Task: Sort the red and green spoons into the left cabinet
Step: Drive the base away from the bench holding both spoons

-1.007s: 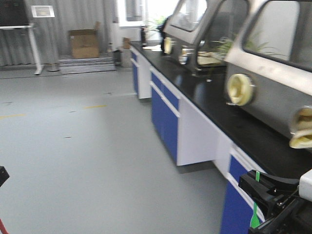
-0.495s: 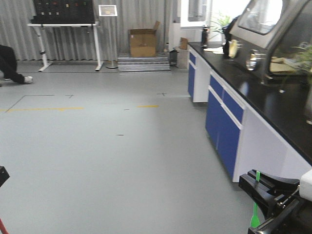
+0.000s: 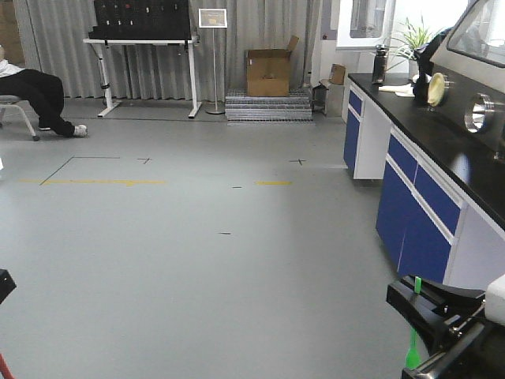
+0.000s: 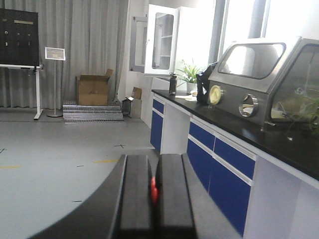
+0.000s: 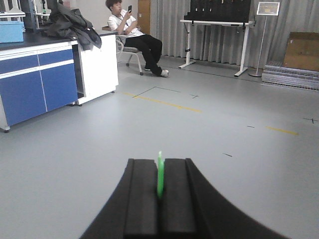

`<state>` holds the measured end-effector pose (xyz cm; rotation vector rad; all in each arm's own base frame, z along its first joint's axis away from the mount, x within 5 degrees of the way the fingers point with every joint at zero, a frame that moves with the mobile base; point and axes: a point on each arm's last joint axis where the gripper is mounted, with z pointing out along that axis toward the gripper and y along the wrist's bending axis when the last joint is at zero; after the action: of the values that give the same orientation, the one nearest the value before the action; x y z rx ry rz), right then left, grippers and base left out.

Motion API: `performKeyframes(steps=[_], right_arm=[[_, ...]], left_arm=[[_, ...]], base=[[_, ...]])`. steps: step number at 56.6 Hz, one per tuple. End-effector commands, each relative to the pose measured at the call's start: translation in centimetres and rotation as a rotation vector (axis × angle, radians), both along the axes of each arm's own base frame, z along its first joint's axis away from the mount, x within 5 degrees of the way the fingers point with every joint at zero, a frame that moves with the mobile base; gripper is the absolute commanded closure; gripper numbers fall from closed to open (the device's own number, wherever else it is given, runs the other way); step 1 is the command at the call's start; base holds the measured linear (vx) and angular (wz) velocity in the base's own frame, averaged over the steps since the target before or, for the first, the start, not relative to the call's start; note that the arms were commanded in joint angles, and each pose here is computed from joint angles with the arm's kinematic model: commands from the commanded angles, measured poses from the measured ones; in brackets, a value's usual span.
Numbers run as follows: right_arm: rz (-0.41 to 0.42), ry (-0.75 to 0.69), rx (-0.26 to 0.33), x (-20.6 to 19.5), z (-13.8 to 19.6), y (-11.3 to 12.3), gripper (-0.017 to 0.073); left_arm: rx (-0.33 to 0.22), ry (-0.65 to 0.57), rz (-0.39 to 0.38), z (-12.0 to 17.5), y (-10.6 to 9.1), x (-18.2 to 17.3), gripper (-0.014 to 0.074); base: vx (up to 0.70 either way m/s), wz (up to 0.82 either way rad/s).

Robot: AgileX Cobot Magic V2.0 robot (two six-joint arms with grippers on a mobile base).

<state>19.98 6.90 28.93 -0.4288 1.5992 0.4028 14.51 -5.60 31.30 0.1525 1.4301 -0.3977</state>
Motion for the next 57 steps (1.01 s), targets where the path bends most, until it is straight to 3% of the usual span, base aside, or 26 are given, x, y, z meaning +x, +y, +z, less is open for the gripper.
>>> performKeyframes(steps=[1, 57], right_arm=[[0.032, -0.086, 0.053, -0.22, 1.79, 0.23, 0.0565], [0.031, -0.086, 0.053, -0.21, 1.78, 0.22, 0.0565]], left_arm=[[-0.037, -0.097, 0.007, 1.59, 0.09, -0.11, 0.0594], [-0.037, -0.097, 0.007, 1.59, 0.09, -0.11, 0.0594]], base=[[0.52, 0.07], [0.63, 0.17]])
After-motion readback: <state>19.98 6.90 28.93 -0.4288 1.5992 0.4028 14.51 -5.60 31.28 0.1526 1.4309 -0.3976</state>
